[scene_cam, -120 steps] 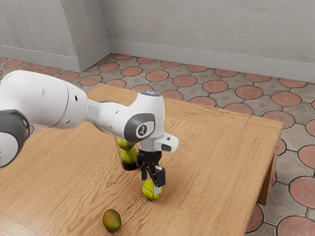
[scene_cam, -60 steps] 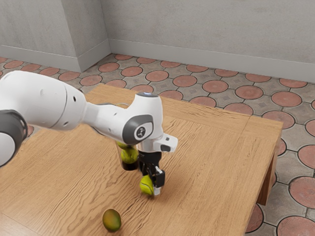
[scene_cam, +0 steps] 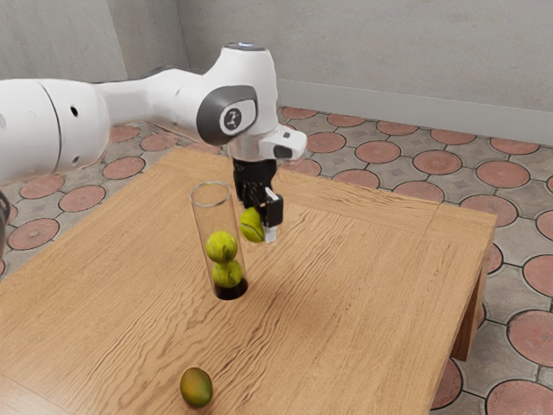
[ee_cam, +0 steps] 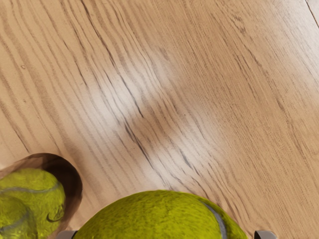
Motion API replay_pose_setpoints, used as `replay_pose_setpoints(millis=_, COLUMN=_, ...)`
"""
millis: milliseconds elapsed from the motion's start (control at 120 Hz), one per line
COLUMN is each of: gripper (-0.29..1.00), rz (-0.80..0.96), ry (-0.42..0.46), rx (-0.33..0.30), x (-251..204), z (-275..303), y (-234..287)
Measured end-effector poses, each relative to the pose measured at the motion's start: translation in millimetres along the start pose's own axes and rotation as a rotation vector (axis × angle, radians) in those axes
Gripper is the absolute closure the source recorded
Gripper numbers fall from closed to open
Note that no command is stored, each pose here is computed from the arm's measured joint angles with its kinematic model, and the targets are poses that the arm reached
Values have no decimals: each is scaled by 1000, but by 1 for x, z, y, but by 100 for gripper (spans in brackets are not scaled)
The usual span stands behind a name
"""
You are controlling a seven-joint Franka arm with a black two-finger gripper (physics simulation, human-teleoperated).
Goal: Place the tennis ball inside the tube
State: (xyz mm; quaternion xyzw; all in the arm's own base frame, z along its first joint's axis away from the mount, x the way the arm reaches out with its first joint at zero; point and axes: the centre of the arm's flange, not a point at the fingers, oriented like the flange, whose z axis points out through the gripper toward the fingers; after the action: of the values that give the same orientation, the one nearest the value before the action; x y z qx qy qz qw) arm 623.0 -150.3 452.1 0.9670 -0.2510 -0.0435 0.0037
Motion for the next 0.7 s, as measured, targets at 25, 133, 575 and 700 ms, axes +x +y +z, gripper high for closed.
replay_pose_setpoints(millis=25, gripper=35, rz=-1, ry=6, rx=10, x=0, z=-13, y=-2)
replay_pose_setpoints(millis=133, gripper=34, rz=-20, ry=-7, rx=42, x=-7, z=-47, y=-16)
replay_pose_setpoints(millis=575, gripper=33, rz=-129, ry=-120, rx=108, x=-33, z=-76, y=-81)
replay_pose_setpoints(millis=700, gripper=22, rz=-124, ry=-131, rx=105, x=-33, z=-75, y=-81)
